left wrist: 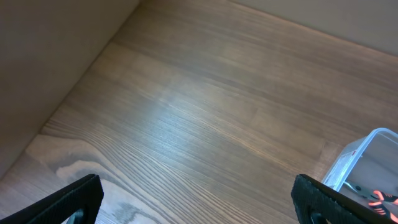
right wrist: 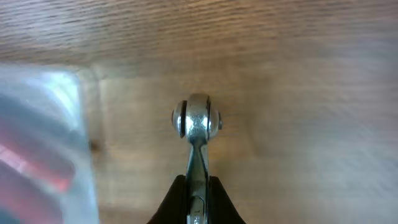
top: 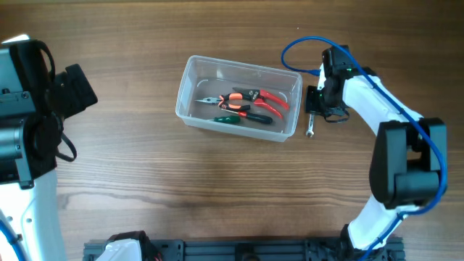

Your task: Pack container

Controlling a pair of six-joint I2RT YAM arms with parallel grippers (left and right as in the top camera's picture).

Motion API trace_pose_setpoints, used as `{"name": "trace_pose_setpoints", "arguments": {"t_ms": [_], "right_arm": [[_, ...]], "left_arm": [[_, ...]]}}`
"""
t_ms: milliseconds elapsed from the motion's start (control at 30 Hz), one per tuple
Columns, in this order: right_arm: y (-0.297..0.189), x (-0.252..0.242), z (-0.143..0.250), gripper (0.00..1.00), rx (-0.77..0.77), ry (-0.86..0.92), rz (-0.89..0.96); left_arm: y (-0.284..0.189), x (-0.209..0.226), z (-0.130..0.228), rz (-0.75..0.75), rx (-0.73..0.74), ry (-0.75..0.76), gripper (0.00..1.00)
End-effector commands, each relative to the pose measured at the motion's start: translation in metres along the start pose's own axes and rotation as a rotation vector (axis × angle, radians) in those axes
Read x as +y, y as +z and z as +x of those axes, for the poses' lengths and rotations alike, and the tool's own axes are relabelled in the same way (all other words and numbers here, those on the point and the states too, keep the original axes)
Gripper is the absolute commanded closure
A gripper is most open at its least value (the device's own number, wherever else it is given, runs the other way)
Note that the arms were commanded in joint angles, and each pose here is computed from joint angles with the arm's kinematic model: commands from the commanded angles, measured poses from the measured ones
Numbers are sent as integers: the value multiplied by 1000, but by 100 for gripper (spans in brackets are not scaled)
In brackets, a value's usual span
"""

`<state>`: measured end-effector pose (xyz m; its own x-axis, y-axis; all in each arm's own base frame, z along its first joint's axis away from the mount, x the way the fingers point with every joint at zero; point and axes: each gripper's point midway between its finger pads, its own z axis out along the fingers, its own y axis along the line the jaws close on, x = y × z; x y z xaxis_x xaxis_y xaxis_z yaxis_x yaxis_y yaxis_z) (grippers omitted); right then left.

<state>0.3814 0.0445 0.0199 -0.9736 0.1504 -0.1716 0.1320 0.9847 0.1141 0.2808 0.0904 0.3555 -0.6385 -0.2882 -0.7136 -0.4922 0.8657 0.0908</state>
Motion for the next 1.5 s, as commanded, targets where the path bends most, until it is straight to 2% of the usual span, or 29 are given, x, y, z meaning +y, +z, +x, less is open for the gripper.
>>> {"name": "trace_pose_setpoints", "arguments": {"t_ms": [0, 67, 133, 233, 267, 333, 367, 467, 533, 600, 667, 700, 733, 800, 900, 933, 1000, 1067, 1100, 1200, 1333, 1433, 1467], "right_arm": [[-120, 28, -44, 96, -323, -53, -70], [-180, 55, -38, 96, -463, -116, -130], [-223, 95, -19, 96, -567, -275, -207], [-238, 167, 24, 96, -594, -707, -335], [-235, 195, 48, 96, -585, -948, -399], [-213, 225, 65, 96, -568, -1204, -426], [-202, 231, 63, 96, -562, -1242, -418], [-121, 240, 44, 96, -483, -1442, -325], [-72, 232, 40, 96, -395, -1499, -254], [-26, 219, 49, 96, -263, -1496, -230], [-6, 211, 59, 93, -181, -1490, -234], [-6, 211, 58, 51, -179, -1455, -229], [-12, 212, 52, 0, -197, -1395, -213], [-48, 215, 30, 0, -294, -1308, -159], [-170, 230, -1, 0, -613, -1198, -168], [-207, 225, -12, 0, -711, -1112, -148], [-285, 185, -36, 0, -906, -803, -96], [-314, 146, -39, 0, -937, -579, -107], [-321, 118, -39, 0, -922, -449, -108], [-317, 84, -33, 0, -855, -230, -125], [-310, 86, -31, 0, -819, -136, -176], [-304, 108, -16, 0, -728, -116, -332], [-304, 95, -22, 0, -765, -143, -240]], "left_arm": [[-2, 5, -1, -18, -10, -8, 0], [-2, 5, -1, -18, -10, -8, 0], [-2, 5, -1, -18, -10, -8, 0], [-2, 5, -1, -18, -10, -8, 0], [-2, 5, -1, -18, -10, -8, 0], [-2, 5, -1, -18, -10, -8, 0], [-2, 5, -1, -18, -10, -8, 0], [-2, 5, -1, -18, -10, -8, 0], [-2, 5, -1, -18, -10, -8, 0], [-2, 5, -1, -18, -10, -8, 0], [-2, 5, -1, -18, -10, -8, 0], [-2, 5, -1, -18, -10, -8, 0], [-2, 5, -1, -18, -10, -8, 0], [-2, 5, -1, -18, -10, -8, 0], [-2, 5, -1, -18, -10, -8, 0], [-2, 5, -1, -18, -10, -8, 0], [-2, 5, -1, -18, -10, -8, 0], [-2, 5, -1, -18, -10, -8, 0], [-2, 5, -1, -18, -10, -8, 0], [-2, 5, -1, -18, -10, -8, 0], [-2, 5, -1, -18, -10, -8, 0], [-2, 5, -1, -18, -10, -8, 0], [-2, 5, -1, -18, -10, -8, 0]]}}
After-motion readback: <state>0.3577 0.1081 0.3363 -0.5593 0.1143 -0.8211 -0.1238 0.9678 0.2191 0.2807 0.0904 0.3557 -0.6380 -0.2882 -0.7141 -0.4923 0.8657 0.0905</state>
